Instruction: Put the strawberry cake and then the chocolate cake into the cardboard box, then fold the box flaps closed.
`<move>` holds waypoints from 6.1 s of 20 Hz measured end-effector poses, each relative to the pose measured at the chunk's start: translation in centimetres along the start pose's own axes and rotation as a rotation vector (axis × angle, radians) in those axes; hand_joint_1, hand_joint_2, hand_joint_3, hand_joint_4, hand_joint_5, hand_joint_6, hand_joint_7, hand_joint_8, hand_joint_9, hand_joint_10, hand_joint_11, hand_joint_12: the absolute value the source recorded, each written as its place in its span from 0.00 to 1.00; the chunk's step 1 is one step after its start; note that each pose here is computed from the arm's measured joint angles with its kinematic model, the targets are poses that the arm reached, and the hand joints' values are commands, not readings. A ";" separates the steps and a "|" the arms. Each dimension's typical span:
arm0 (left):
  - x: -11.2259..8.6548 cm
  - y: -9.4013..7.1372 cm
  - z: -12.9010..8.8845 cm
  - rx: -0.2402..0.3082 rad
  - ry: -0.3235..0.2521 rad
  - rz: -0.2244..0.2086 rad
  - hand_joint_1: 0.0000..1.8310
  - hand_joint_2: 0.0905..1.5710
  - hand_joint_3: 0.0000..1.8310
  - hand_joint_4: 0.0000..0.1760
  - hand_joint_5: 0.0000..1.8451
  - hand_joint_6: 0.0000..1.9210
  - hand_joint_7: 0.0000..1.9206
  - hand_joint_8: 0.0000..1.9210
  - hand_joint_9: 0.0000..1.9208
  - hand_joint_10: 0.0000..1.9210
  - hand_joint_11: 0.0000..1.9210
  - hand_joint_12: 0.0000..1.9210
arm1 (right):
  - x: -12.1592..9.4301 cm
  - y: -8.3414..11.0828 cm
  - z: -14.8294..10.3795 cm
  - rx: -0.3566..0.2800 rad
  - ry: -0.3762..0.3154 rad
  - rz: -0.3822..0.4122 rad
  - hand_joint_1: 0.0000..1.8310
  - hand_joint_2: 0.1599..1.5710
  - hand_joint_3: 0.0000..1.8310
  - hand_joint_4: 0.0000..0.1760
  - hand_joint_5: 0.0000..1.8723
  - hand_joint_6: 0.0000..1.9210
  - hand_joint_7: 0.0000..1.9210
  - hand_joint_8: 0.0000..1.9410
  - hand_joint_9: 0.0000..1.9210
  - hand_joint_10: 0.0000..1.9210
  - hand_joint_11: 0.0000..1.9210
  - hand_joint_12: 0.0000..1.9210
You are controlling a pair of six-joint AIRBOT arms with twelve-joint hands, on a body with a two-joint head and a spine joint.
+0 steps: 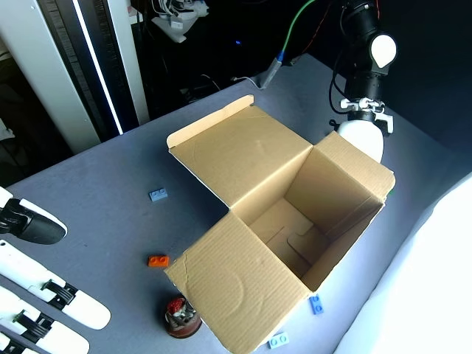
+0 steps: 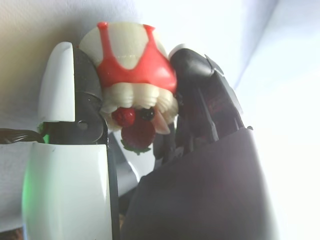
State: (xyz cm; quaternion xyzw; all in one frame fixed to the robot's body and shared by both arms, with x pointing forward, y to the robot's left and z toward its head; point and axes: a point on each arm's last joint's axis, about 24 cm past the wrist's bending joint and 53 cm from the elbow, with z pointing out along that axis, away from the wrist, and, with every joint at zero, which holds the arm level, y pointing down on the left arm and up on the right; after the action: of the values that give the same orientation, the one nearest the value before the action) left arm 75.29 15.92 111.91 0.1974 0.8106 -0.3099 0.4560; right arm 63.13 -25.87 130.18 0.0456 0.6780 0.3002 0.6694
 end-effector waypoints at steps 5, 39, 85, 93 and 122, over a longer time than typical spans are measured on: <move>-1.3 -0.1 -1.0 0.019 -0.015 -0.026 0.68 0.86 0.01 0.00 0.29 0.82 0.21 0.94 0.28 0.96 0.23 1.00 | 0.0 0.0 0.0 0.001 0.001 0.000 0.28 0.63 0.00 0.00 0.04 0.00 0.06 0.00 0.07 0.01 0.00 0.25; -10.2 0.4 -7.9 0.024 -0.108 0.065 0.70 0.85 0.00 0.00 0.31 0.78 0.26 0.91 0.29 0.95 0.27 1.00 | 0.4 0.2 0.0 -0.002 0.014 0.003 0.38 0.63 0.00 0.00 0.03 0.00 0.05 0.00 0.06 0.00 0.00 0.13; -15.5 -15.9 -2.0 0.366 -0.093 0.201 0.70 0.84 0.00 0.00 0.33 0.74 0.28 0.89 0.30 0.94 0.26 1.00 | 0.7 0.4 0.2 -0.007 0.017 0.007 0.60 0.63 0.00 0.00 0.07 0.00 0.05 0.00 0.04 0.00 0.00 0.00; -14.3 -17.4 0.7 0.360 -0.051 0.249 0.70 0.84 0.00 0.00 0.33 0.76 0.28 0.89 0.30 0.93 0.26 1.00 | 1.0 0.7 0.4 -0.014 0.023 0.007 0.58 0.63 0.00 0.00 0.05 0.01 0.03 0.00 0.04 0.01 0.00 0.00; -17.5 -12.9 -0.6 0.240 -0.100 0.294 0.04 0.64 0.02 0.49 0.10 0.01 0.10 0.00 0.13 0.01 0.00 0.51 | 5.0 -3.1 2.5 0.067 0.100 0.272 0.52 0.62 0.00 0.00 0.02 0.00 0.05 0.01 0.04 0.01 0.01 0.01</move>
State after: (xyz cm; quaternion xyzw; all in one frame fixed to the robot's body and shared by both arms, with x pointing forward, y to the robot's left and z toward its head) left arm 76.05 6.26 131.39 0.3508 0.7067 -0.3437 0.5093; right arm 66.04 -25.18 124.52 0.1444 0.7077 0.3675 0.5859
